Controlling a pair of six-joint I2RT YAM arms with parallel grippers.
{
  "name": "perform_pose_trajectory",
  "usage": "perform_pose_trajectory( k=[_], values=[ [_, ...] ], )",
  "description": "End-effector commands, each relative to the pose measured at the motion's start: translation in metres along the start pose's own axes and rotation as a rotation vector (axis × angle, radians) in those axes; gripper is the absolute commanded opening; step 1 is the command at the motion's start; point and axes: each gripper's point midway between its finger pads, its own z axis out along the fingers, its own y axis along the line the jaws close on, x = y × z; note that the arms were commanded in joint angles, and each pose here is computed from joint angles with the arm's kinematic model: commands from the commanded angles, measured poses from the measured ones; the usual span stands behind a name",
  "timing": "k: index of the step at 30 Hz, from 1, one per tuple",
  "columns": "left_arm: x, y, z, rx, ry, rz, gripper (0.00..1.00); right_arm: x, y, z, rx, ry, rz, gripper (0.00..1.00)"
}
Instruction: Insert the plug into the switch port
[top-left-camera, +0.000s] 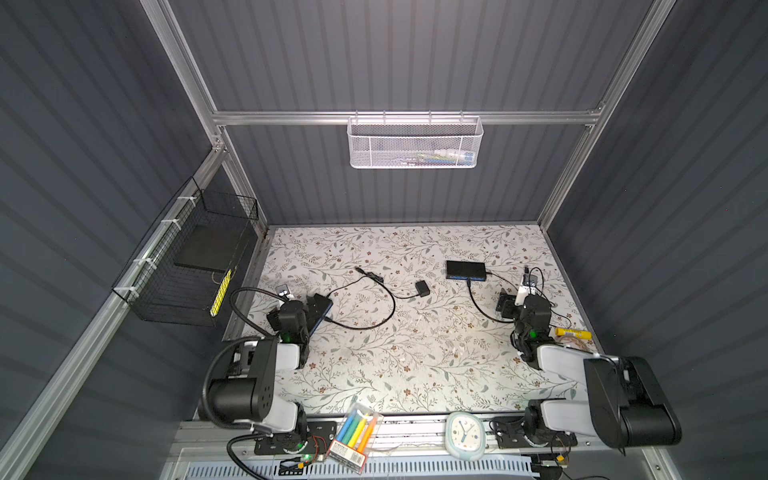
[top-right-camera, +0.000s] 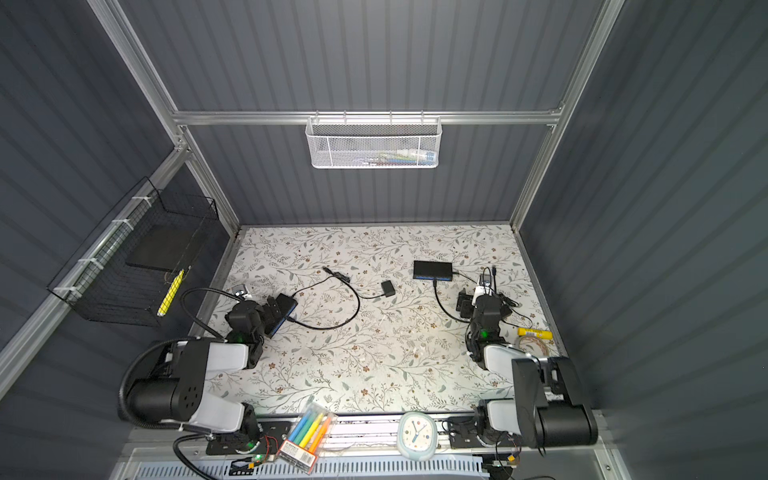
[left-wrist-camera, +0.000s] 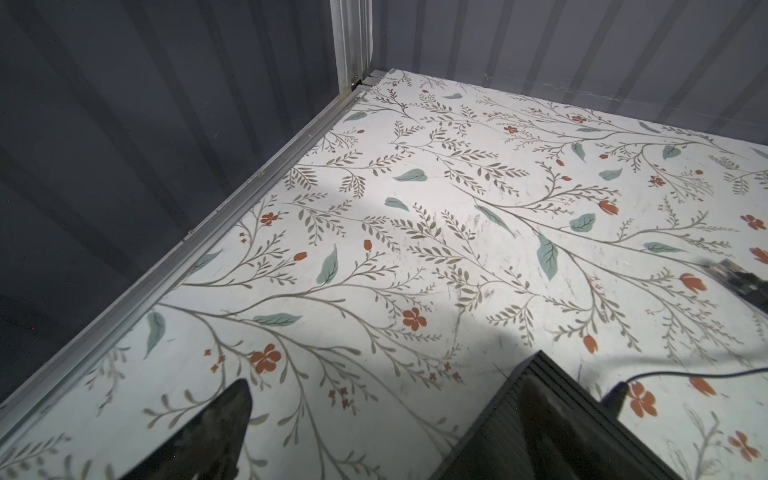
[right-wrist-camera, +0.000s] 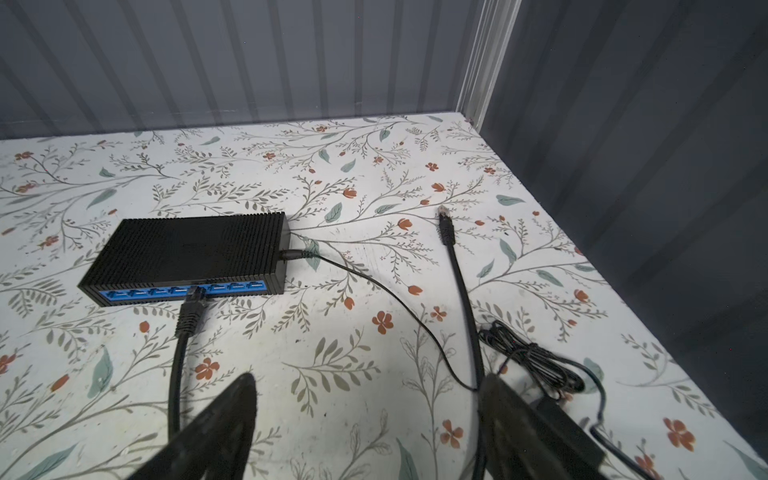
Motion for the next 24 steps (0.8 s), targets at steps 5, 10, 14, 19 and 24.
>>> perform_pose_trajectory(
  k=[5,10,14,19,24],
  values=[
    [-0.013,-0.04,0.026,0.143,-0.04,0.098,1.0,-0.024,0.008,0.002,-0.075,-0.16,0.006,0.86],
    [-0.01,-0.041,0.026,0.148,-0.014,0.106,1.0,-0.022,0.009,0.005,-0.076,-0.133,0.008,0.87],
    [-0.012,-0.042,0.027,0.149,-0.024,0.107,1.0,-0.022,0.008,0.005,-0.076,-0.134,0.01,0.9],
    [-0.011,-0.042,0.027,0.149,-0.017,0.107,1.0,-0.021,0.005,0.006,-0.058,-0.126,0.016,0.93],
    [-0.011,-0.042,0.027,0.148,-0.014,0.107,1.0,-0.022,0.003,0.008,-0.043,-0.121,0.023,0.94]
  ],
)
